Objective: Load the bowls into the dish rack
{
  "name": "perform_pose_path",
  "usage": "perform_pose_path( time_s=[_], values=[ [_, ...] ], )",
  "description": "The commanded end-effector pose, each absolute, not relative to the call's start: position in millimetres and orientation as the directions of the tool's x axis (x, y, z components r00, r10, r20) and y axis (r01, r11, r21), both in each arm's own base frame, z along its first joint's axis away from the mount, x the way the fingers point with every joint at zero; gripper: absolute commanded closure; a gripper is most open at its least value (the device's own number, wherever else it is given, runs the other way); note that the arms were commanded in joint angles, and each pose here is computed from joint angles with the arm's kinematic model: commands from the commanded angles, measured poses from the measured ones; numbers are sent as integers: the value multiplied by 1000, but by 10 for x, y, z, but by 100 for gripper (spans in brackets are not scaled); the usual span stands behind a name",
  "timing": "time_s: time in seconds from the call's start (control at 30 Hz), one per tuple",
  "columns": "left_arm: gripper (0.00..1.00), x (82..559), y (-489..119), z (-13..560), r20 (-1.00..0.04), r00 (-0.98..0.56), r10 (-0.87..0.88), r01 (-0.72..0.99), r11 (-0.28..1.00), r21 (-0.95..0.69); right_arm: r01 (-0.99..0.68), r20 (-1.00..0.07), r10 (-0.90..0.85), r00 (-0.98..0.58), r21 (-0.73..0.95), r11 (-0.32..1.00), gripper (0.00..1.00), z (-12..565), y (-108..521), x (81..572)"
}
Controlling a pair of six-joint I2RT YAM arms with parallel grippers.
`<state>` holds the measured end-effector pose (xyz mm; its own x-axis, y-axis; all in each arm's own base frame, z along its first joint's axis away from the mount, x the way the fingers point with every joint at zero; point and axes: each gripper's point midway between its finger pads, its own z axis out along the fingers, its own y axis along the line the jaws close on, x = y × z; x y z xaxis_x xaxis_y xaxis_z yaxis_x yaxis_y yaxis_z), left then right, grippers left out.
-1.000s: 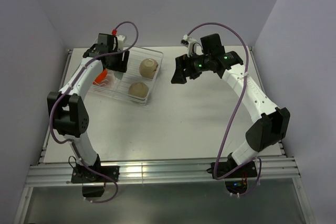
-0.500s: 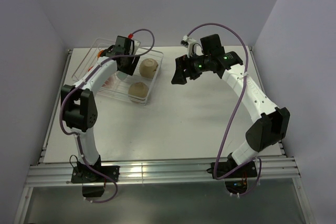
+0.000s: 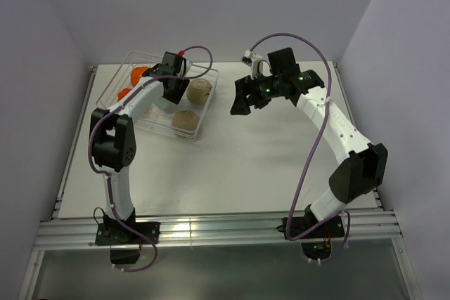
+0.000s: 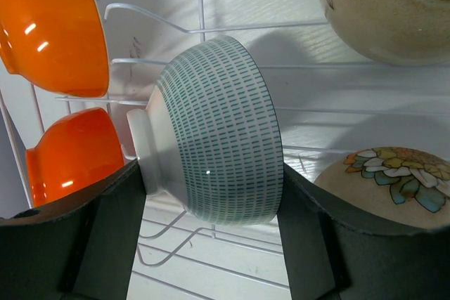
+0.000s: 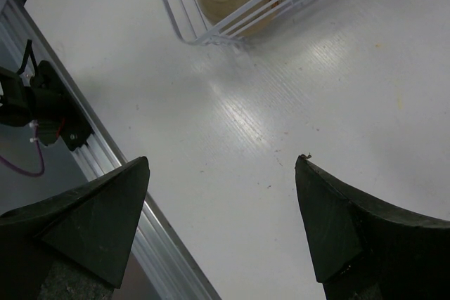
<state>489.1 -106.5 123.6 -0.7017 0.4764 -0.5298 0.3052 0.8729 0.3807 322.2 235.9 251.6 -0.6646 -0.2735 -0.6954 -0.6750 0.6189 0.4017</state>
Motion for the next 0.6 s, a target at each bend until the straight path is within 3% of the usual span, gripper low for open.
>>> perform_pose_path(
  time_s=[0.0,0.57],
  values=[
    [100,5129,-1108,1597,-612,-627,481,254,870,424,-690,-721,-269,-639,382,615,9,2611,2326,3214],
    [95,5170,-1170,1440,-594,-628,503,265,856,444,-684,-717,-268,-643,380,623,9,2579,2275,3218]
  ],
)
